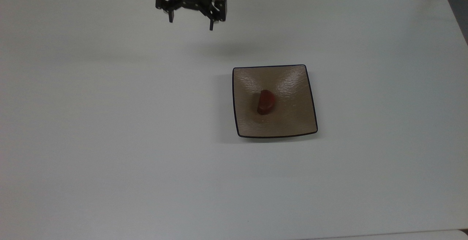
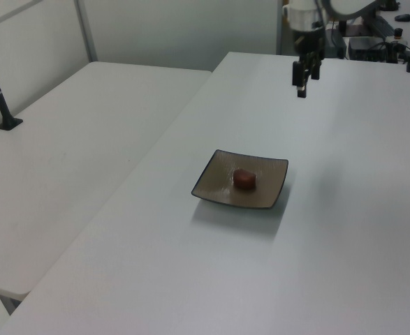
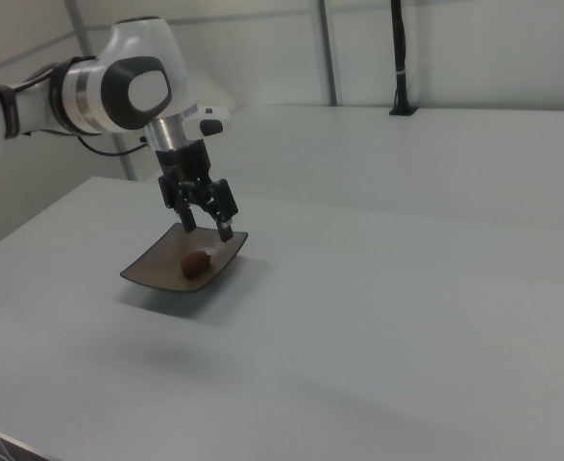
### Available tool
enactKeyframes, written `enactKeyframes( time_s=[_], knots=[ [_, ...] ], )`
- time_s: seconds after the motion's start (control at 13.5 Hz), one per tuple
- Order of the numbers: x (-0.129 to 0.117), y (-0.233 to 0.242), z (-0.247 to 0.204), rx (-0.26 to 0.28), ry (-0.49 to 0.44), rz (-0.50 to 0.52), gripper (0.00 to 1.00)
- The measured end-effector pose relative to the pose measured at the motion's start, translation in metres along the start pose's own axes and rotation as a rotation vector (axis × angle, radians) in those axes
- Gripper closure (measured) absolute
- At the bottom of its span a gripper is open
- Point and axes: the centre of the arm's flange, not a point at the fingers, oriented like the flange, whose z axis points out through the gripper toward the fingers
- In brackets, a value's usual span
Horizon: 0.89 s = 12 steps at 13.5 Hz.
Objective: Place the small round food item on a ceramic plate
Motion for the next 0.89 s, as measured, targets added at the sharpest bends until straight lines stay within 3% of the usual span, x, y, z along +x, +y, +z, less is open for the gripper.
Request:
enactKeyframes(
  time_s=[0.3,0.89],
  knots=[
    [-0.025,0.035,-0.015,0.054,0.026,-0.006,0.0],
    [-0.028,0.045,-0.01,0.064,0.016,-0.046,0.0]
  ],
)
